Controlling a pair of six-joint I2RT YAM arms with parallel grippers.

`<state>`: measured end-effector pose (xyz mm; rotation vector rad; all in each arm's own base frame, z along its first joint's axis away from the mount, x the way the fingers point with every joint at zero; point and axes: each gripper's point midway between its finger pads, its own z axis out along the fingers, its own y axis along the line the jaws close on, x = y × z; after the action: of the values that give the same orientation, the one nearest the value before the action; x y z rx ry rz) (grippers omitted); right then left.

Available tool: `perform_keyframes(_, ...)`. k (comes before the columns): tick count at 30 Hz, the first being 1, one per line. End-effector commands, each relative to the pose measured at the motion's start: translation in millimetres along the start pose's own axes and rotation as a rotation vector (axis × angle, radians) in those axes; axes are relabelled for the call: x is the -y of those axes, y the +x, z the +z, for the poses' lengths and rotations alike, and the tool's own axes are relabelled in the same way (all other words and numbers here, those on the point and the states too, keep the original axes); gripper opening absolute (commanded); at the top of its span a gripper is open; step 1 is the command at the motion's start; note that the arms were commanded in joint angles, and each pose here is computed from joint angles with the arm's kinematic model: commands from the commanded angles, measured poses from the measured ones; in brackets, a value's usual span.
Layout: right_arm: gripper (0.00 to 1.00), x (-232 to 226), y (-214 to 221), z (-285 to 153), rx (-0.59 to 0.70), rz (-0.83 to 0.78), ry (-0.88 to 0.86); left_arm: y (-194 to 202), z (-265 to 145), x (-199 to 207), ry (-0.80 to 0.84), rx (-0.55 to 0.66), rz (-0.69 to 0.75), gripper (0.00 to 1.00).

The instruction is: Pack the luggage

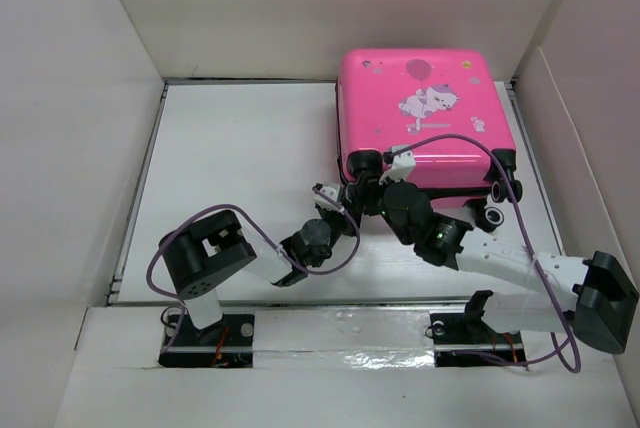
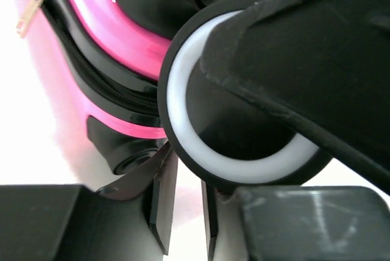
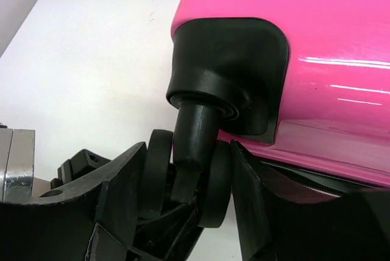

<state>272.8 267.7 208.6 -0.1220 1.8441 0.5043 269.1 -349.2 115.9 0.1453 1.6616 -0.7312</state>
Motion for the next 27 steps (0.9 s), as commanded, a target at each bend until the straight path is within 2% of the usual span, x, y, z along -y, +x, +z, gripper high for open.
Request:
perform_keyframes(1, 0.06, -57.2, -3.9, -21.7, -0.036, 0.032, -0.281, -107.2, 11.7, -1.8, -0.059, 0.398, -0.196, 0.16)
perform_keyframes(3, 0.05, -61.6, -3.8, -23.7, -0.043, 0.038, -0.305, -111.8, 9.0, -3.1, -0.059, 0.422, -0.208, 0.13)
perform_keyframes(6, 0.09, -57.0, -1.6, -24.3, -0.049, 0.040, -0.286, -114.8, 7.4, 0.9, -0.035, 0.427, -0.214, 0.02)
perform_keyframes(8, 0.29, -40.2, 1.6, -20.0, -0.041, 0.037, -0.198, -106.8, 4.2, 2.3, -0.027, 0.398, -0.196, 0.00)
perform_keyframes(9, 0.51, -36.4, 2.3, -19.3, -0.041, 0.038, -0.178, -108.5, 0.7, 2.7, -0.018, 0.398, -0.193, 0.01)
perform_keyframes(12, 0.80, -26.7, 1.6, -17.4, -0.032, 0.039, -0.140, -101.0, -14.8, -3.7, 0.002, 0.367, -0.206, 0.07)
perform_keyframes(15, 0.86, -22.1, -0.2, -15.1, -0.025, 0.050, -0.139, -91.5, -28.9, -10.2, 0.016, 0.331, -0.215, 0.19)
perform_keyframes(20, 0.94, -21.5, 5.4, -14.1, -0.050, 0.063, -0.143, -81.3, -39.3, -10.8, 0.037, 0.291, -0.214, 0.24)
perform_keyframes(23, 0.94, -18.6, 7.7, -11.1, -0.050, 0.086, -0.131, -78.7, -41.6, -10.0, 0.051, 0.283, -0.218, 0.24)
perform_keyframes(27, 0.85, -20.2, 3.8, -6.4, -0.042, 0.133, -0.161, -73.8, -42.3, -4.6, 0.085, 0.263, -0.227, 0.24)
